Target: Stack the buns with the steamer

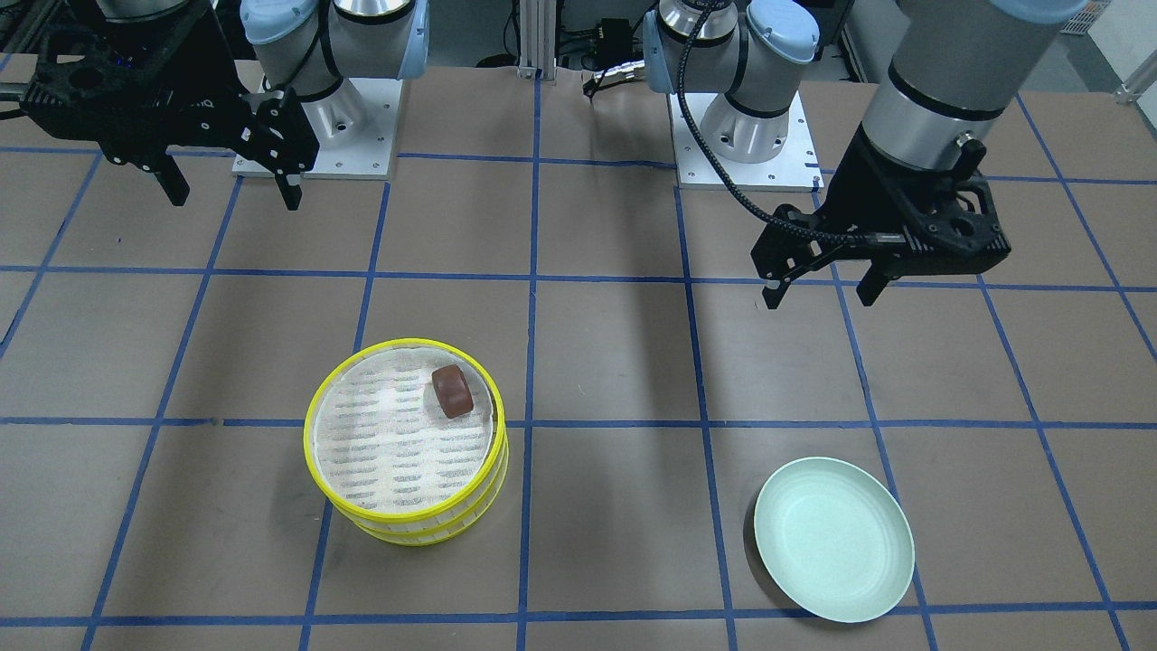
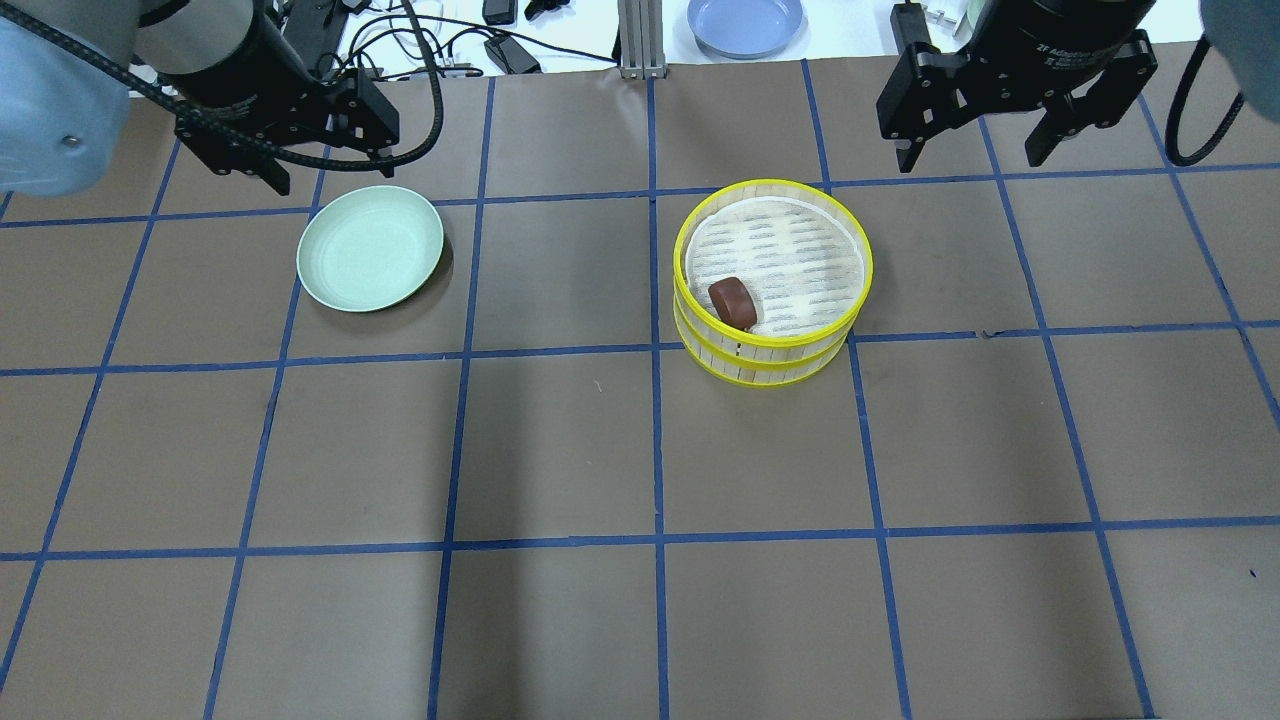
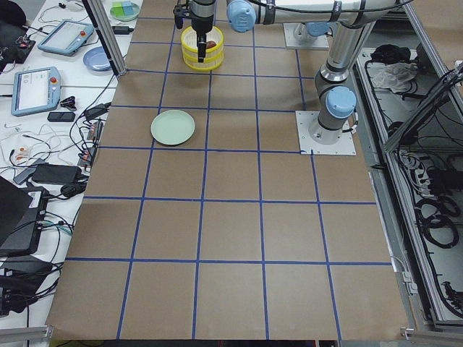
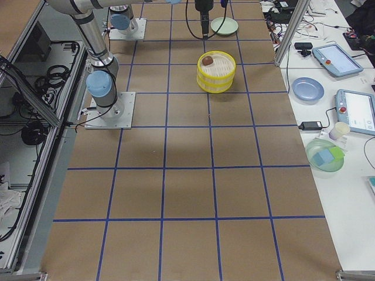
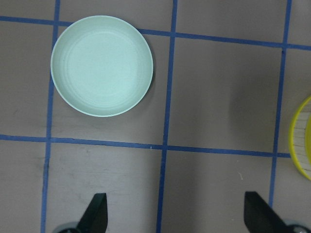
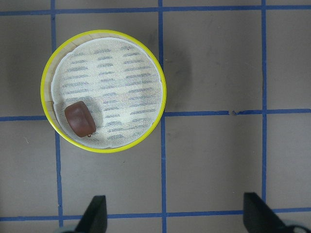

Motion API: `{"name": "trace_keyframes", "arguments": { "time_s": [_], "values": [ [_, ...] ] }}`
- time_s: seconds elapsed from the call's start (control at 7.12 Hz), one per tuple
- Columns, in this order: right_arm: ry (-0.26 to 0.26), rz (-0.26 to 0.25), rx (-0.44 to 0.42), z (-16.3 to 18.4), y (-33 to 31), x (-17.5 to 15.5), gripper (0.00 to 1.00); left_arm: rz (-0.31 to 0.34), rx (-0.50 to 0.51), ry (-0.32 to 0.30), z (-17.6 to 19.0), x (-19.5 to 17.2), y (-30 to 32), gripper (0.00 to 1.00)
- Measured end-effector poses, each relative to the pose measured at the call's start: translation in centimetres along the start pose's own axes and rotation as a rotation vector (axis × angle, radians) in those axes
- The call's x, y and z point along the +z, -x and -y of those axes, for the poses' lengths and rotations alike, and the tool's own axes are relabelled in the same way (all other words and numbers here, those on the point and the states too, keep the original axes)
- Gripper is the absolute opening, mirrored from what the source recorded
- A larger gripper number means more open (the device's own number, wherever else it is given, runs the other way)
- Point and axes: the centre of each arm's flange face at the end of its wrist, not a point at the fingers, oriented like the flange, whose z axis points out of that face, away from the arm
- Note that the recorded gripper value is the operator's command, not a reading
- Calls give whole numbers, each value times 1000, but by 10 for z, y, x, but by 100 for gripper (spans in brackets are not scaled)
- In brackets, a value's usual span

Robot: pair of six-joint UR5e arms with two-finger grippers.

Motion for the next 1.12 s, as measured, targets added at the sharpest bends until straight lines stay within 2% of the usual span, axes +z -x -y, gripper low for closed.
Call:
{"name": "trace_keyframes", "arguments": {
  "time_s": [0.28,0.56,0.84,1.12],
  "values": [
    [5,12,-4,0,0,0,100,33,40,17,-13,-11,9,100],
    [7,53,-3,1,2,0,100,73,51,55,-22,-9,14,100],
    [4,27,-6,0,0,-1,100,105,53,86,-27,-8,17,100],
    [9,-4,-11,-1,-3,1,100,110,53,93,-28,-7,18,100]
  ]
}}
